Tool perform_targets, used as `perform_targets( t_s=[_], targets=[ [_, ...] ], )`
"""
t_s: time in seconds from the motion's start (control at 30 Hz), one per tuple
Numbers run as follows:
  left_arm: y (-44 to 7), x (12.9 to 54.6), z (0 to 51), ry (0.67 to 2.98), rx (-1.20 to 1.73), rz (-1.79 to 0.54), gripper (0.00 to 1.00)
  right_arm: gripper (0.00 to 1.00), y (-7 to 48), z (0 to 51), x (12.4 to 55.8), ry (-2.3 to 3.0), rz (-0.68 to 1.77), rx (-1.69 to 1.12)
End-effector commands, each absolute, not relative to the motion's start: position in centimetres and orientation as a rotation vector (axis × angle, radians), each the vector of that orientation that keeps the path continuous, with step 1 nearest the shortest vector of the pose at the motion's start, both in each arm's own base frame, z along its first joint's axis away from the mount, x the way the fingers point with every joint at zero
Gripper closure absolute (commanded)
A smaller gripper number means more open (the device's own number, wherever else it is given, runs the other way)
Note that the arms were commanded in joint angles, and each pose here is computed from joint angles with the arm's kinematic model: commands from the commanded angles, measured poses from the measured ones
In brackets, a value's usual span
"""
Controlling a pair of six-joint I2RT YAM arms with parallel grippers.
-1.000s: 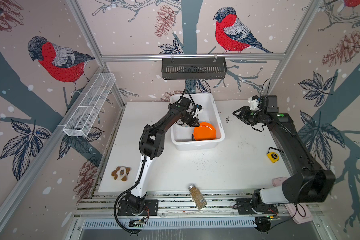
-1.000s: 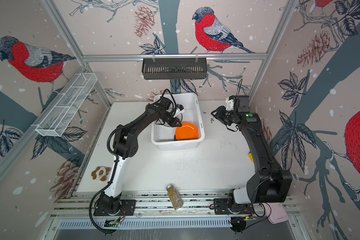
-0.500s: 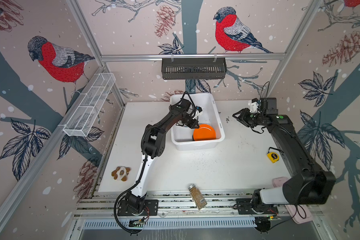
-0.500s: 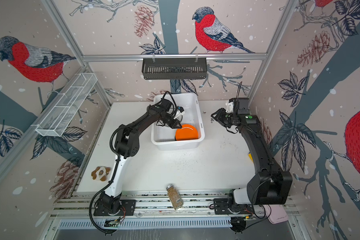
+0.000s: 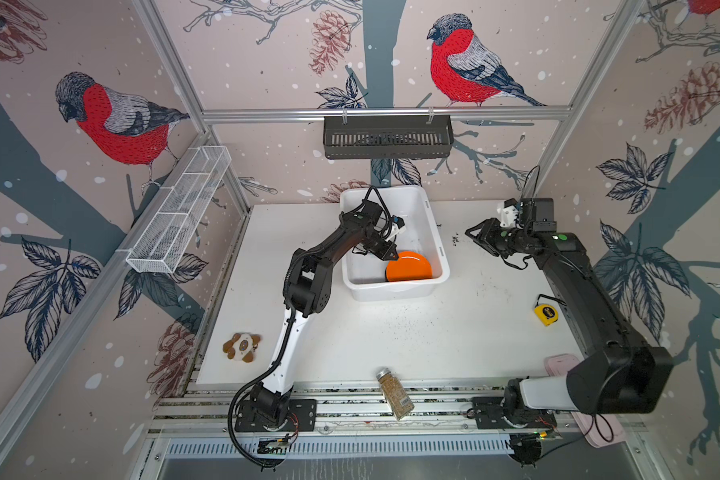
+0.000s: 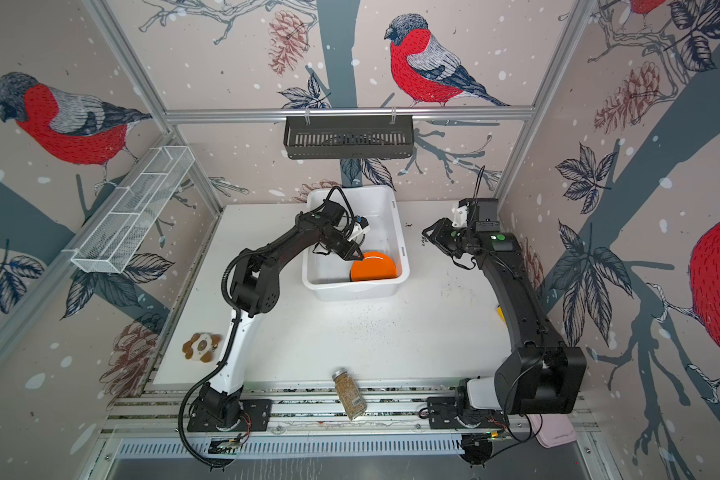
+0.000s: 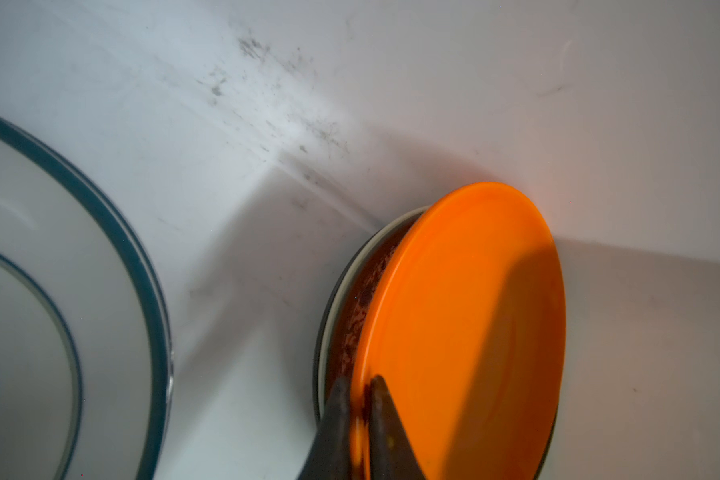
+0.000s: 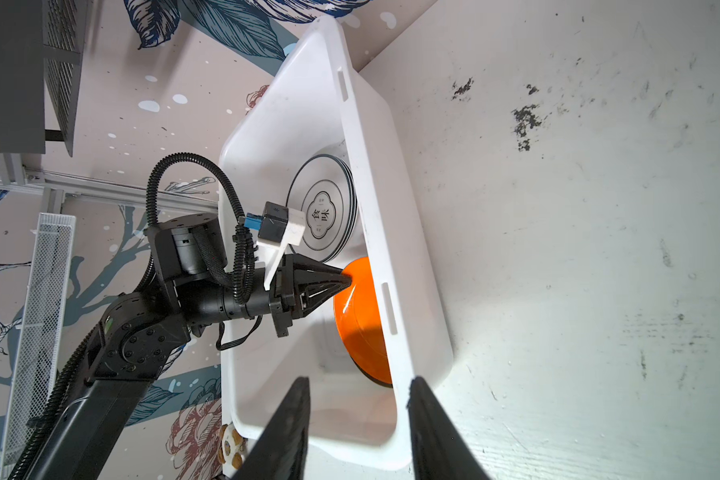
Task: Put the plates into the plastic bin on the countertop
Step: 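Lower the orange plate onto the patterned plate stack in the bin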
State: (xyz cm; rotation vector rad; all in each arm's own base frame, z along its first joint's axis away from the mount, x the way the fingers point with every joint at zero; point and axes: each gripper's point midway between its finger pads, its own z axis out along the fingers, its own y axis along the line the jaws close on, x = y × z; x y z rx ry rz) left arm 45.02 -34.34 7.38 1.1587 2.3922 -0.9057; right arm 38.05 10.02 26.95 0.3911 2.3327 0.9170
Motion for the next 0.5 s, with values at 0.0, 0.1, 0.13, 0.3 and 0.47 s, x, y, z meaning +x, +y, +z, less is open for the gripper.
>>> perform_targets(
  t_s=[0.0,0.1,0.13,0.3,0.47],
  targets=[
    [-34.64,44.22,7.18,2.381,1.196,-0.939,0.86,0.59,10.01,27.58,38.22,2.305,0.923,0.385],
    [-34.66,44.13,7.04,2.383,1.2,-0.937,0.79,0.59,10.0,27.46,38.16,2.309,0.922,0.387],
    [-34.71,44.1,7.01,2.383,1.201,-0.937,0.77,0.59,9.98,27.38,38.14,2.311,0.921,0.389],
    [-34.64,43.95,6.71,2.386,1.205,-0.94,0.72,0.6,9.96,27.3,38.0,2.312,0.92,0.393],
    [-34.67,43.95,6.9,2.379,1.205,-0.944,0.66,0.6,9.91,27.42,37.88,2.309,0.919,0.396]
  ],
)
